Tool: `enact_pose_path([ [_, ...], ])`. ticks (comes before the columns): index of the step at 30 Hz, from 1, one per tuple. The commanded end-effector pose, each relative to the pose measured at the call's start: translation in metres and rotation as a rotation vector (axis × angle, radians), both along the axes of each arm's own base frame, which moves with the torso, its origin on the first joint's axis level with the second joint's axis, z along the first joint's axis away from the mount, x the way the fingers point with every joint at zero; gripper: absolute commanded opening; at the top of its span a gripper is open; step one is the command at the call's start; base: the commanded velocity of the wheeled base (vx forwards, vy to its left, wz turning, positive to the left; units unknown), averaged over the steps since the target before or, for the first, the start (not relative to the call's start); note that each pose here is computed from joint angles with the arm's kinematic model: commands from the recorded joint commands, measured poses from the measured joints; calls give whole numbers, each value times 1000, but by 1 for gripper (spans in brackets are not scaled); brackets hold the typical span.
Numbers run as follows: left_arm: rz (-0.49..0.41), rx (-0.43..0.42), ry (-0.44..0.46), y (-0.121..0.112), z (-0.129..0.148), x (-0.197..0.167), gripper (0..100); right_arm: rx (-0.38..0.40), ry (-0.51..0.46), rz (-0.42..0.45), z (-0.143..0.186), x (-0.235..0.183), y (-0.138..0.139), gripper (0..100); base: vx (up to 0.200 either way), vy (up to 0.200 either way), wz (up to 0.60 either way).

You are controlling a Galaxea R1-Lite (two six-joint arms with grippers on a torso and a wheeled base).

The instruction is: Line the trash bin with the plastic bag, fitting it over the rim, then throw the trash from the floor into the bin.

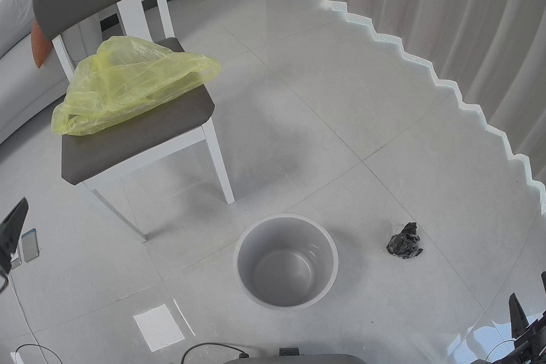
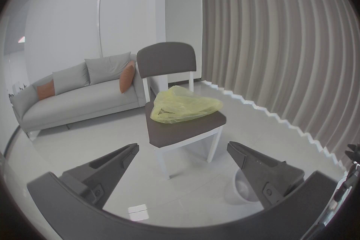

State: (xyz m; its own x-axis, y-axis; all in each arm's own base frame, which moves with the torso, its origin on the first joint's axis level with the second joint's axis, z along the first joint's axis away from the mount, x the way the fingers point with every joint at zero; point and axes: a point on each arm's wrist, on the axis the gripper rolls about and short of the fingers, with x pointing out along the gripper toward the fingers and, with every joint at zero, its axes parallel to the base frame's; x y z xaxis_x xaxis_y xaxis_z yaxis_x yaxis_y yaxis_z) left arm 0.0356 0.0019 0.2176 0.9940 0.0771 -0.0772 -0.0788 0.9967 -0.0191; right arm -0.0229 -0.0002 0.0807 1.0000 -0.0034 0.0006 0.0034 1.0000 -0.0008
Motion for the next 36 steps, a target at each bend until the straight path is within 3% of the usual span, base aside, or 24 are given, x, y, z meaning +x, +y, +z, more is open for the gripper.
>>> enact_pose_path([
  [1,195,131,326,38,33,159,100,-5,1,-3,-5,0,0,100,0,0,0],
  [10,207,211,342,56,47,217,100,1,2,-3,-5,0,0,100,0,0,0],
  [20,255,194,427,75,23,248,100,7,2,-3,-5,0,0,100,0,0,0],
  [36,294,200,293,90,35,267,100,5,4,-7,-5,0,0,100,0,0,0],
])
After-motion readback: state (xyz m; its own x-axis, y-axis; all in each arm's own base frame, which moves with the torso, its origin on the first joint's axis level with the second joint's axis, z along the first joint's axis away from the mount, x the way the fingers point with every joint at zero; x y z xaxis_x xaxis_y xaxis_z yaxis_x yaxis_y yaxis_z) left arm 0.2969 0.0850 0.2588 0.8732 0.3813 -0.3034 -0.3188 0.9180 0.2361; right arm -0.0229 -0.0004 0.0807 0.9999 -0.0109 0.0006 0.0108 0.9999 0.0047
